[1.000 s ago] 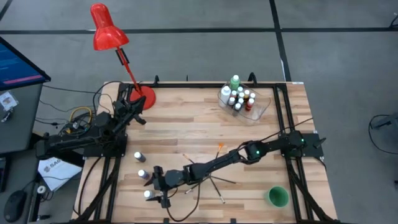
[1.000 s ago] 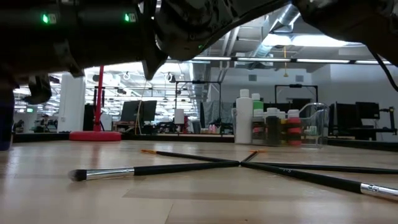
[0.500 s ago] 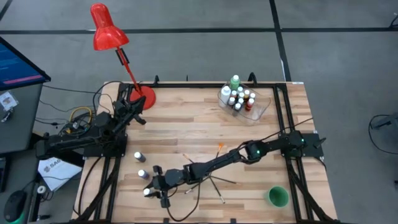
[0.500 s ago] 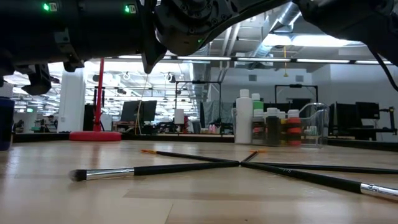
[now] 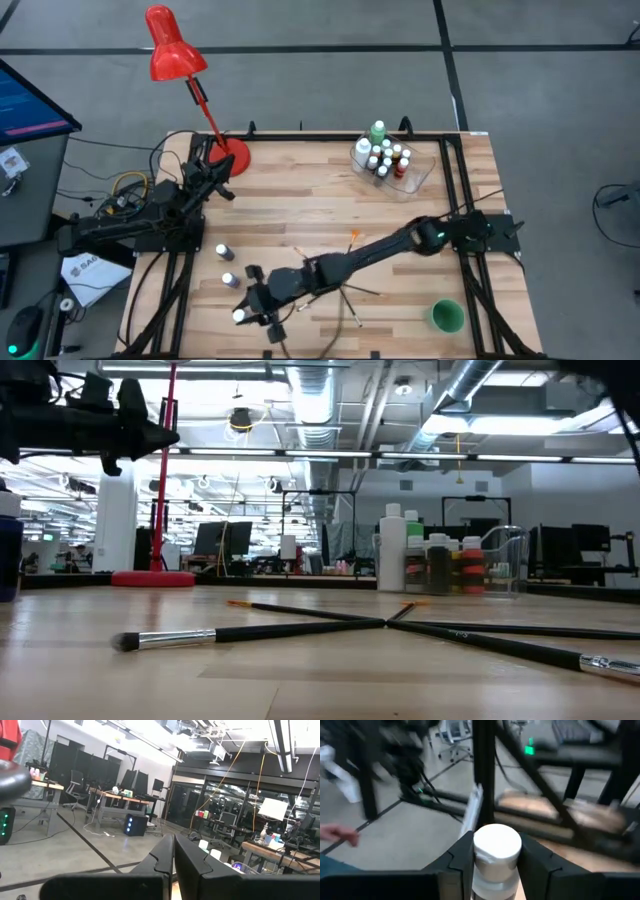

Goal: Pick & Place Paint Supplies
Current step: Put the small white paint bottle into the transparent bin

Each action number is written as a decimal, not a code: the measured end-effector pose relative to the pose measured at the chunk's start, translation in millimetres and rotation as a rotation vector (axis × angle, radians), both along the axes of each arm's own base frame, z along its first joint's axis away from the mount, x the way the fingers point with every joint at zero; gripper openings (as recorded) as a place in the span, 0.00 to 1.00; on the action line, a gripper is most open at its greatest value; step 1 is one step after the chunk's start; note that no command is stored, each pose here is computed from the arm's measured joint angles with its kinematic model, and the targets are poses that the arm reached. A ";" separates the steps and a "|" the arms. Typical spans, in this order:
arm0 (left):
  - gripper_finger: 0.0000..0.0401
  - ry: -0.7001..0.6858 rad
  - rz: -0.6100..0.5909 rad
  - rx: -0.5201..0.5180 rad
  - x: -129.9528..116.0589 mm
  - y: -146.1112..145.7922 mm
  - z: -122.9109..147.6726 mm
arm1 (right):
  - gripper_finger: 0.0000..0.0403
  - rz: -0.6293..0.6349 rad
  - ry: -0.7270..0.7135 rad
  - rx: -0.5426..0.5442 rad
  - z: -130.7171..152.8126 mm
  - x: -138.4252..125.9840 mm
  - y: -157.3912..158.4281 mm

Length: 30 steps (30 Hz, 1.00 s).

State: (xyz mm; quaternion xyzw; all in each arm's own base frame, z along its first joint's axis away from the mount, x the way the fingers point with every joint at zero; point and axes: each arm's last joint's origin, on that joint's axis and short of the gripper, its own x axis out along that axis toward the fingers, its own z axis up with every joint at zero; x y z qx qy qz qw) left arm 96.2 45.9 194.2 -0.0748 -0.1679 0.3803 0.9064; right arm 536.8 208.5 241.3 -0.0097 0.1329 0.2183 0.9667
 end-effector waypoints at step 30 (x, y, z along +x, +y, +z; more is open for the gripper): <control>0.02 -0.007 0.000 0.002 -0.2 -0.1 0.6 | 0.27 -1.103 0.405 -0.329 181.1 -307.5 -199.3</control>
